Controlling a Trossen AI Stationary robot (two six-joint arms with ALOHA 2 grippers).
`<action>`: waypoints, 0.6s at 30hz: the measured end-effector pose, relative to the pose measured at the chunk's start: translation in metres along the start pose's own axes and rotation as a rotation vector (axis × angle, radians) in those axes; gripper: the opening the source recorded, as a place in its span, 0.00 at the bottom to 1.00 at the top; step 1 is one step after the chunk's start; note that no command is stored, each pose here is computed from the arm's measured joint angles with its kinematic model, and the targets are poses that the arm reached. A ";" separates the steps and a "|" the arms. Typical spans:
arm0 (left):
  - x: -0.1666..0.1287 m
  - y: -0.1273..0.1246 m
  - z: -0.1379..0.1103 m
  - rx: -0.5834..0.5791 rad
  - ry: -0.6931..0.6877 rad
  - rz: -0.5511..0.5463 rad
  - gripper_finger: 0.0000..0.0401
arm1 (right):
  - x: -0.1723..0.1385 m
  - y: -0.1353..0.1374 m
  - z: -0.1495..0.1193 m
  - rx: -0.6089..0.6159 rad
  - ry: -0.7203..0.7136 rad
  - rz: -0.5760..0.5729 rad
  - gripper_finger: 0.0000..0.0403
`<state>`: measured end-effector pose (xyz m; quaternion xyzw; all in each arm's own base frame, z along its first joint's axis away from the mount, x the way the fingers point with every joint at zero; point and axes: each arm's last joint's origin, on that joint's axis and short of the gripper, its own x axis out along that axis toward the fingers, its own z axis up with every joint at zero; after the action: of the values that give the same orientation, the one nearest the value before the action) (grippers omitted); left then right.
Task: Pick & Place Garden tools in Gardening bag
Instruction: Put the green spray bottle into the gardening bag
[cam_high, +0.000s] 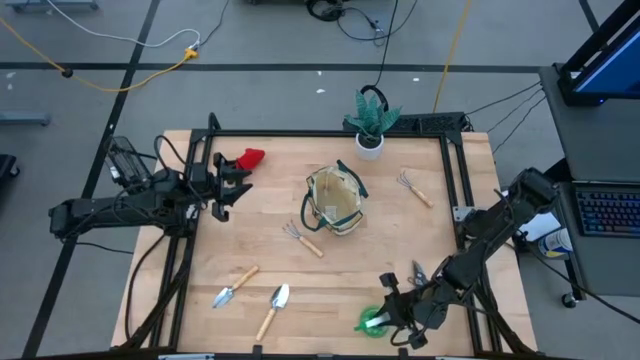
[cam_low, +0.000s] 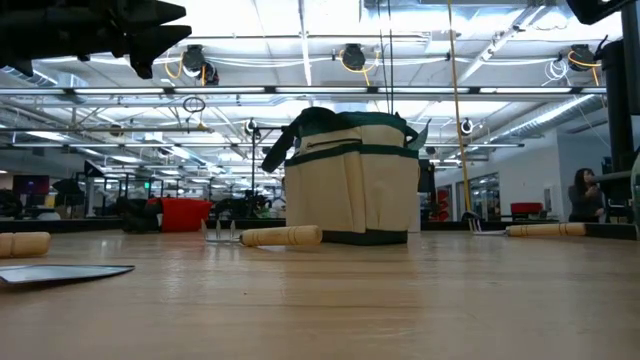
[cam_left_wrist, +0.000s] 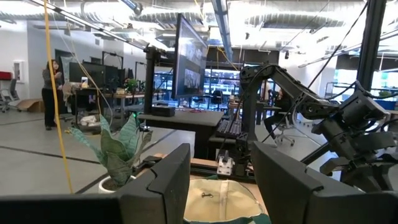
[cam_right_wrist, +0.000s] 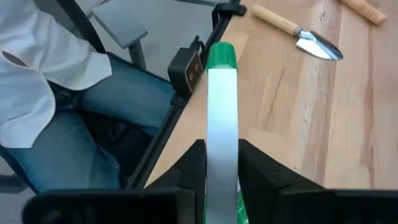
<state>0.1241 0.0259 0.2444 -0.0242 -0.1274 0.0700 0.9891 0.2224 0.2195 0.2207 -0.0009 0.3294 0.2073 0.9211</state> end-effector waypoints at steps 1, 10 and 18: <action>0.000 0.000 0.000 0.000 0.000 0.000 0.44 | 0.000 -0.002 0.000 -0.005 -0.001 -0.010 0.13; 0.000 0.000 0.000 0.000 0.000 0.000 0.44 | -0.005 -0.022 0.009 -0.016 -0.035 -0.093 0.13; 0.000 0.000 -0.001 0.001 0.007 0.001 0.44 | -0.050 -0.041 0.036 -0.154 -0.183 -0.116 0.12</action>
<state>0.1243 0.0259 0.2437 -0.0240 -0.1239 0.0703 0.9895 0.2248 0.1683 0.2732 -0.0716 0.2264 0.1778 0.9550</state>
